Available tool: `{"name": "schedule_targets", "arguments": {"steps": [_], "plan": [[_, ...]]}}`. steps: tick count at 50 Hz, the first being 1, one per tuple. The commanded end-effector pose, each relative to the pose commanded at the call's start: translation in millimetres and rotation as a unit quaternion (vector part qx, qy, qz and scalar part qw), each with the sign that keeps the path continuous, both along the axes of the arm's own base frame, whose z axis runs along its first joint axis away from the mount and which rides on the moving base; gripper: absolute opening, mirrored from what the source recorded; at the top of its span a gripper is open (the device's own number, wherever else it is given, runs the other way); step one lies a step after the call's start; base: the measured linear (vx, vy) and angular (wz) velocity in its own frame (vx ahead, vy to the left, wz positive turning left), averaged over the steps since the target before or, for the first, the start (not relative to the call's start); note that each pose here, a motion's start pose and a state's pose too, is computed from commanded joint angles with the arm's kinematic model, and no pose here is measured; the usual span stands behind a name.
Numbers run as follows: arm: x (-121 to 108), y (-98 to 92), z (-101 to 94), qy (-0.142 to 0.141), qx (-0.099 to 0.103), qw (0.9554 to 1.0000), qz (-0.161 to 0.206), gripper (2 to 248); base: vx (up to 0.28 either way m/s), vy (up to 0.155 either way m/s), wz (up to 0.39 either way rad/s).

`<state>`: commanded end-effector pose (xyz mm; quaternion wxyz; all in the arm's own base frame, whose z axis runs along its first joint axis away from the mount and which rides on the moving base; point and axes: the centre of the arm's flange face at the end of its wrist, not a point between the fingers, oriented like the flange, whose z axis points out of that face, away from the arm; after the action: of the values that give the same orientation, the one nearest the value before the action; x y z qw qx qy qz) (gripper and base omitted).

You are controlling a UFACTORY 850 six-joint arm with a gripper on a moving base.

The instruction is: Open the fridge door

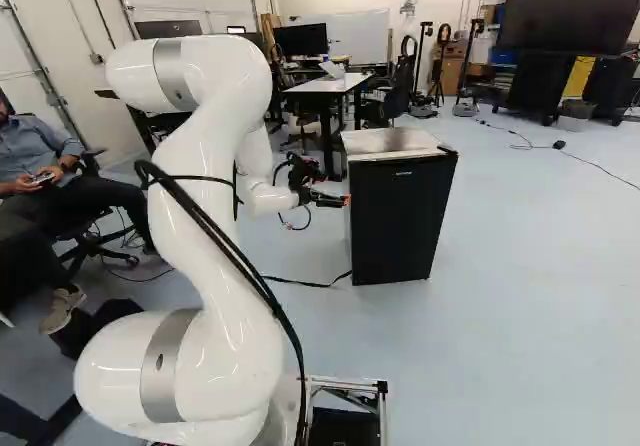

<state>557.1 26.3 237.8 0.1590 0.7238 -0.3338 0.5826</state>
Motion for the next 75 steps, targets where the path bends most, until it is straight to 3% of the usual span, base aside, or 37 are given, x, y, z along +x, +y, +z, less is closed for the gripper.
{"name": "schedule_targets", "arguments": {"steps": [75], "plan": [[40,-48.9,-6.4,-0.024,0.003,0.9986,-0.046,247,0.0,0.0,0.0]]}}
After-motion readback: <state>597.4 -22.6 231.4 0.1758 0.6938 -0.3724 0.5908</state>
